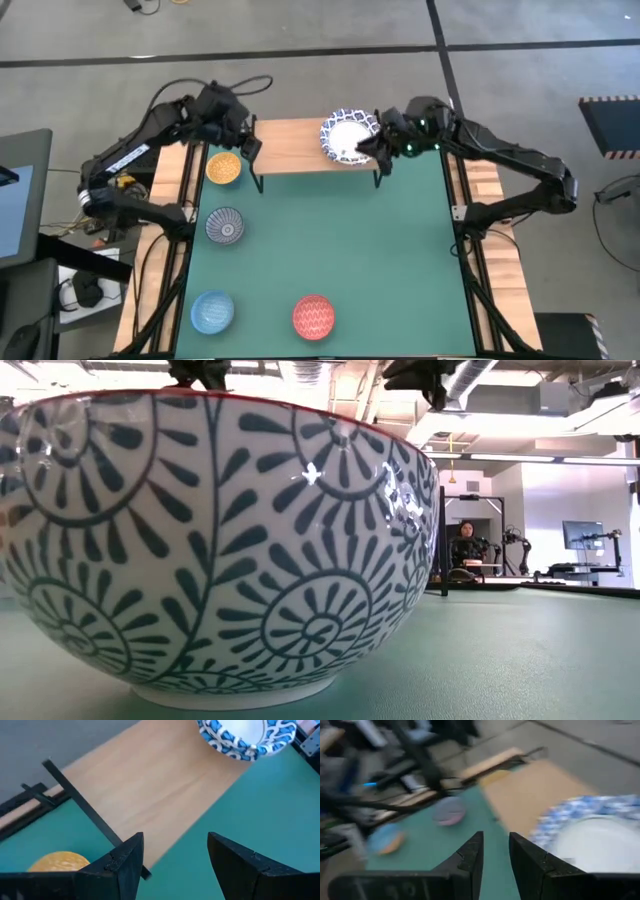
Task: Place and stack bowls onto a shelf
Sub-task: Put the red bowl on the shelf
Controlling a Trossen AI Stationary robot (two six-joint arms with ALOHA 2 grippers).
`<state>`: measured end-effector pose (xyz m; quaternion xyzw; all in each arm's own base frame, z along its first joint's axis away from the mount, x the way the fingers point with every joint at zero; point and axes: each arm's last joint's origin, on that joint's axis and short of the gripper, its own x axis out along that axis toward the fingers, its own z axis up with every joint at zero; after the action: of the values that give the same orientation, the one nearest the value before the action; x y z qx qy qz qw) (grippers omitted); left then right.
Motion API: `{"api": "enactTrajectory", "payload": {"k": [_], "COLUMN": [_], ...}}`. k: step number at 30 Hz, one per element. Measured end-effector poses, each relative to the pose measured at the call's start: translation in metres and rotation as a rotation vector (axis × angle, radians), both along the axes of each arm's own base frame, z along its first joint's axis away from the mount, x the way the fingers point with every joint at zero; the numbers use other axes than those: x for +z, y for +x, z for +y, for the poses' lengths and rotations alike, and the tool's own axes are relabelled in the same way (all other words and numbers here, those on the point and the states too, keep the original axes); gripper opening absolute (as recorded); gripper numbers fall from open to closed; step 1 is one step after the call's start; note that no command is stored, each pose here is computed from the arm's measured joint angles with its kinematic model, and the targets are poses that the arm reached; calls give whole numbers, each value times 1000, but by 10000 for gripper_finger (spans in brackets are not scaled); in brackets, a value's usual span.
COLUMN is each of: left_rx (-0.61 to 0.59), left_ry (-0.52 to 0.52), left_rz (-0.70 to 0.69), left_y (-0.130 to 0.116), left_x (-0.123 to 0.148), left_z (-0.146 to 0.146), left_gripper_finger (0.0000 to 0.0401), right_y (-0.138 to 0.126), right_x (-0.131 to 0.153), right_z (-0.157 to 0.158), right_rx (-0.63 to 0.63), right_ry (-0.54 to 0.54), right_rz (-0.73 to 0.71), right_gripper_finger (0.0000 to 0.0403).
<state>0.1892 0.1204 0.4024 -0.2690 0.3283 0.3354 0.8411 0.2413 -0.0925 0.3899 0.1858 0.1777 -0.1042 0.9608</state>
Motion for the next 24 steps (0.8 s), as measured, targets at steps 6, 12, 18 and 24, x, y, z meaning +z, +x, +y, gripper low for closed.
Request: {"api": "enactTrajectory", "payload": {"k": [6,12,18,24], "left_rx": [41,-24,-138,-255], "left_ry": [-35,-38,-71,-92], "left_rz": [-104,-273,-338,-310], "left_y": [-12,-2,19,41], "left_x": [-28,-54,-71,-90], "left_z": [-37,-78,-125,-176], "left_gripper_finger": [203,203,203,203], "right_y": [8,29,55,78], "right_x": [-21,-36,-57,-90], "right_z": [32,73,97,123], "right_rx": [114,297,365,407], "right_ry": [42,-9,-5,93], "right_rz": [19,-34,11,135], "right_gripper_finger": [118,120,153,209]}}
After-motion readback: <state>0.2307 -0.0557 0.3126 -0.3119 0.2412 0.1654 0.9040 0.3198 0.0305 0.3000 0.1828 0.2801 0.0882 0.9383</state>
